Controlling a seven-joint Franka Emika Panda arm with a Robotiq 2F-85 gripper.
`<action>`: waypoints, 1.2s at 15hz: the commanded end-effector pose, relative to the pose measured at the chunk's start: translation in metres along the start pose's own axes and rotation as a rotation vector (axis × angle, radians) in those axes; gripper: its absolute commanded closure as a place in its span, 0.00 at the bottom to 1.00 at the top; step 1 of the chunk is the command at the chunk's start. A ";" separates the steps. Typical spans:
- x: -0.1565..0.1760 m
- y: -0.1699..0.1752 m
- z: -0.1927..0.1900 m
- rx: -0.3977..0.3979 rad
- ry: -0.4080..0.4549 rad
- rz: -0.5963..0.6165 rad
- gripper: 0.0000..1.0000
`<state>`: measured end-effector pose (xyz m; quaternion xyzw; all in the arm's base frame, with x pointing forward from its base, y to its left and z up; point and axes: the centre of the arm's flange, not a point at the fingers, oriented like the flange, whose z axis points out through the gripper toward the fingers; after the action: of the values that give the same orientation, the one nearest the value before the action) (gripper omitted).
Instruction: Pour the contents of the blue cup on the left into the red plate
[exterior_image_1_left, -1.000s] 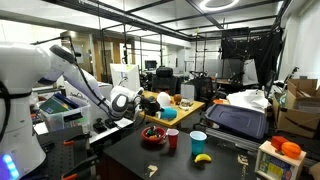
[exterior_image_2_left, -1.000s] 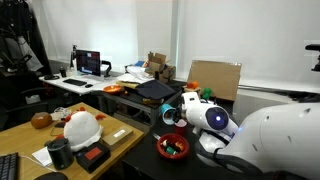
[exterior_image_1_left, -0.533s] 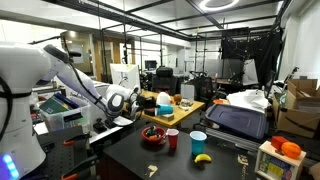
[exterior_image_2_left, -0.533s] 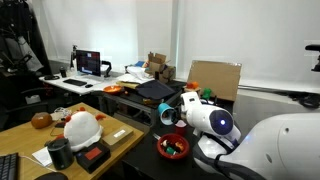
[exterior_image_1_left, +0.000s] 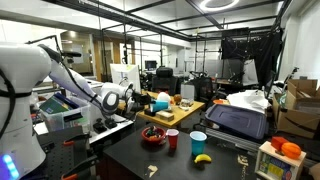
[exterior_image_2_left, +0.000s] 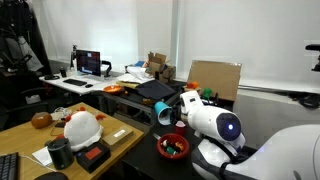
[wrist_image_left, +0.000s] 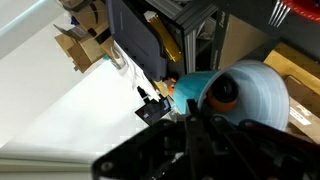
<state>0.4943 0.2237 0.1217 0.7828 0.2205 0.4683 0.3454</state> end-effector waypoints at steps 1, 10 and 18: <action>-0.030 -0.029 0.026 -0.110 0.056 -0.010 0.99; -0.024 -0.012 0.020 -0.152 0.091 -0.013 0.99; -0.011 -0.003 0.016 -0.154 0.097 -0.029 0.99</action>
<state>0.4923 0.2188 0.1816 0.7485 0.2098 0.5020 0.3791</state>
